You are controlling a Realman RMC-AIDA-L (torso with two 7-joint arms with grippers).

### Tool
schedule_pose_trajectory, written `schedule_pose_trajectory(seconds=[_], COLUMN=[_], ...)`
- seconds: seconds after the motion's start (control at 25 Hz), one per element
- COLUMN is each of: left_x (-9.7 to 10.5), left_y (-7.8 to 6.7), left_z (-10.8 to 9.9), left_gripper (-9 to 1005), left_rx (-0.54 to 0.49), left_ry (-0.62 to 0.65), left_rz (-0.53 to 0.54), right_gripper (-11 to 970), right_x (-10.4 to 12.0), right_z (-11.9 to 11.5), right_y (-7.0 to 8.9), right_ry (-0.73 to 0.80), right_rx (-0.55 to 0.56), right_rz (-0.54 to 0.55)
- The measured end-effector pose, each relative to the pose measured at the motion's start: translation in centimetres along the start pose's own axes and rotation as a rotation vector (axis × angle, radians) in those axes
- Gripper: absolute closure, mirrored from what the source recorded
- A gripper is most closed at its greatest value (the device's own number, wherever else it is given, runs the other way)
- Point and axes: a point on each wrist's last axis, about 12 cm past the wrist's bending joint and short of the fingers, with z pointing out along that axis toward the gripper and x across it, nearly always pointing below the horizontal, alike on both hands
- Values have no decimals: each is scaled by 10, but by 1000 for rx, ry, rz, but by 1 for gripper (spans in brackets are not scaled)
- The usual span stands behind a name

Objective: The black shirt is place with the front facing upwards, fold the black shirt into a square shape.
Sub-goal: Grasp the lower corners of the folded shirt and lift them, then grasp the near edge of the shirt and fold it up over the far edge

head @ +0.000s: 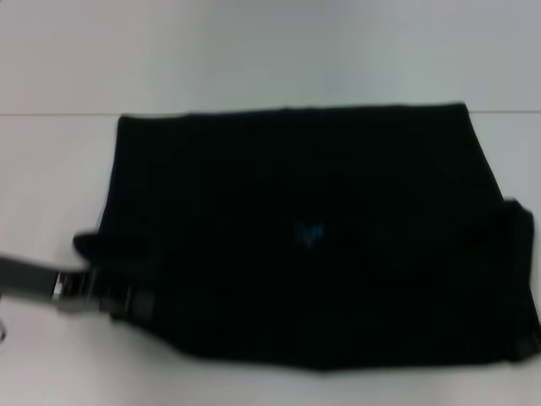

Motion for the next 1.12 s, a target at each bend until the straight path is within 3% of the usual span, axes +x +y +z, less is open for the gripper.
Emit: schedule_pose_trajectory(seconds=[0.2, 0.4, 0.76, 0.92, 1.12], left_x=[30, 32, -21, -38, -46], left_y=[-3, -4, 3, 11, 16], left_z=[1, 2, -19, -18, -5], left_gripper=[970, 970, 970, 969, 965], left_rx=[68, 70, 8, -5, -16], left_ry=[184, 208, -239, -444, -569], left_rz=[-48, -39, -60, -99, -95], right_gripper=[944, 939, 929, 924, 919], right_x=[39, 43, -3, -28, -48], right_z=[8, 7, -19, -15, -2], right_y=[6, 7, -14, -15, -13], right_ry=[140, 131, -275, -477, -595], right_rx=[-141, -180, -127, -138, -134], right_rz=[-87, -106, 124, 204, 228])
